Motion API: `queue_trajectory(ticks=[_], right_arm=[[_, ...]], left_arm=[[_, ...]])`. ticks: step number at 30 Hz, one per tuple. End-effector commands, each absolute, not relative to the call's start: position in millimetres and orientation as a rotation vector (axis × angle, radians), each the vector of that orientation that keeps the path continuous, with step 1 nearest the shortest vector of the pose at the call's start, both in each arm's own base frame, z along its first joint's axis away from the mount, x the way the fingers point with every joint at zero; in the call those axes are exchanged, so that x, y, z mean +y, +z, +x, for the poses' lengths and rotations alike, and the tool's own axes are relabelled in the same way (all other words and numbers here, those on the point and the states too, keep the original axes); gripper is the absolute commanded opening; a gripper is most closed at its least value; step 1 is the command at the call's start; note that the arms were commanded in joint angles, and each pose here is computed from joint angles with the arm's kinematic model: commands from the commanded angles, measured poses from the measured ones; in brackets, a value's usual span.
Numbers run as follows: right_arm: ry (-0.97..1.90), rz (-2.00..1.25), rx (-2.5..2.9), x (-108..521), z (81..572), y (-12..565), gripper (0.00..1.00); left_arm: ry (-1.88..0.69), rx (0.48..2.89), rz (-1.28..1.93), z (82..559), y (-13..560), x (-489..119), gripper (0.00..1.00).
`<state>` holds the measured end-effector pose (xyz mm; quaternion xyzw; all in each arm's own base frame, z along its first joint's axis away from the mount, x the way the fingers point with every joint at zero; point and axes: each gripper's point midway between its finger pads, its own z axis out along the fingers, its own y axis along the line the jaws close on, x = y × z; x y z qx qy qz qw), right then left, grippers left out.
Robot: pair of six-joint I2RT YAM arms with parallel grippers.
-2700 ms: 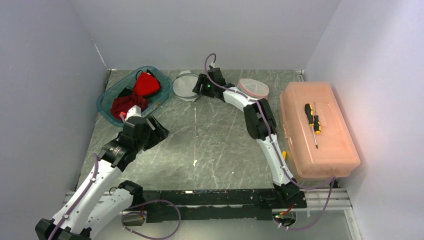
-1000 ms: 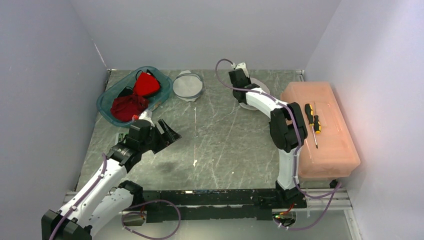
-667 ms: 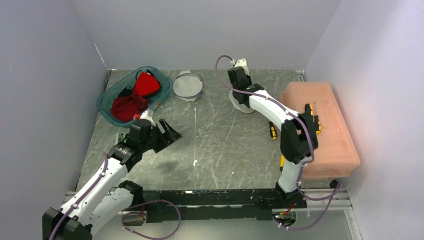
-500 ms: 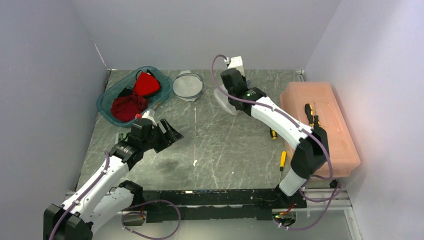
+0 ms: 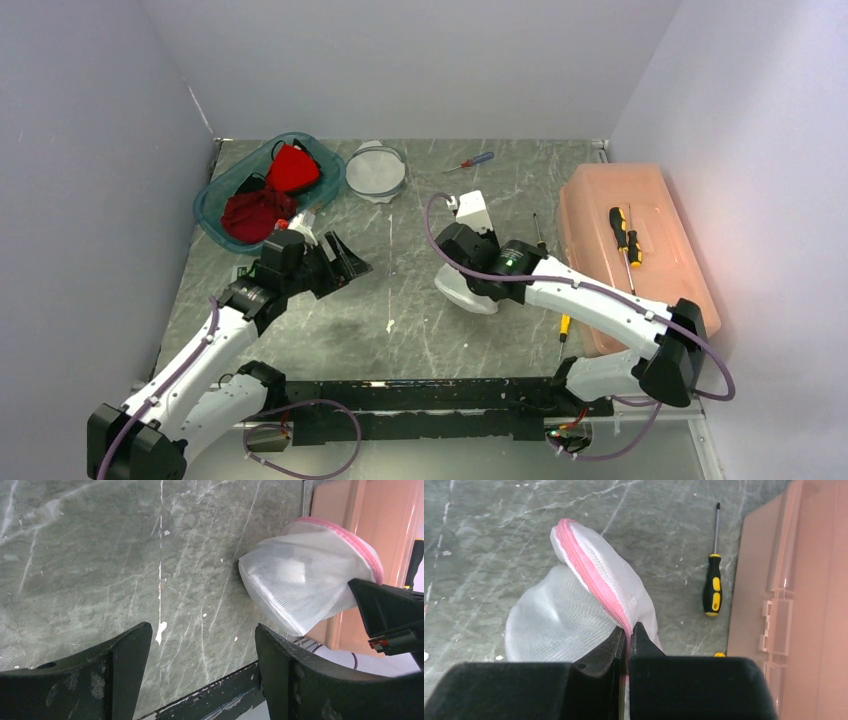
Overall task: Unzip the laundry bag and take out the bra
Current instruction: Move the laundry bag to the center of the board.
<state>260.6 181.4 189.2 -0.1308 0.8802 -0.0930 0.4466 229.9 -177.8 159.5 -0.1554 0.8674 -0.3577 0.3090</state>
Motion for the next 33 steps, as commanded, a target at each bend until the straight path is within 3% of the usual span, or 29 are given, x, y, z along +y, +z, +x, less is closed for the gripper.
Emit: queue_trajectory(ticks=[1,5,6,11,13,16,24,27,29,33], right_arm=[[-0.290,-0.204,2.180,167.2,251.1,194.7,0.00],[-0.223,-0.271,2.224,197.8,239.7,184.1,0.00],[-0.193,-0.295,2.234,208.8,238.3,180.4,0.04],[0.006,-0.433,2.290,271.8,230.2,164.6,0.55],[0.109,-0.469,2.296,294.1,227.7,168.1,0.67],[0.256,-0.495,2.274,317.7,225.2,187.3,0.77],[0.519,-0.385,2.150,289.2,226.5,248.3,0.84],[0.561,-0.172,2.145,239.9,247.7,229.7,0.84],[0.644,-0.048,2.106,218.7,258.8,221.9,0.83],[0.727,0.121,2.060,191.6,269.2,197.2,0.81]], left_arm=[[-0.971,2.226,-0.372,239.7,182.5,-182.0,0.80],[-0.951,2.242,-0.400,242.1,173.9,-180.5,0.80],[-0.947,2.246,-0.405,242.7,171.8,-180.4,0.80],[-0.909,2.274,-0.433,242.2,161.7,-176.3,0.80],[-0.894,2.279,-0.438,241.1,160.5,-174.1,0.80],[-0.864,2.279,-0.449,238.7,161.6,-168.5,0.80],[-0.936,2.281,-0.486,227.0,169.7,-172.6,0.83],[-1.049,2.280,-0.514,220.3,174.8,-191.7,0.85],[-1.080,2.262,-0.515,217.0,179.2,-208.3,0.92],[-1.124,2.262,-0.459,204.9,191.5,-254.4,0.92]])
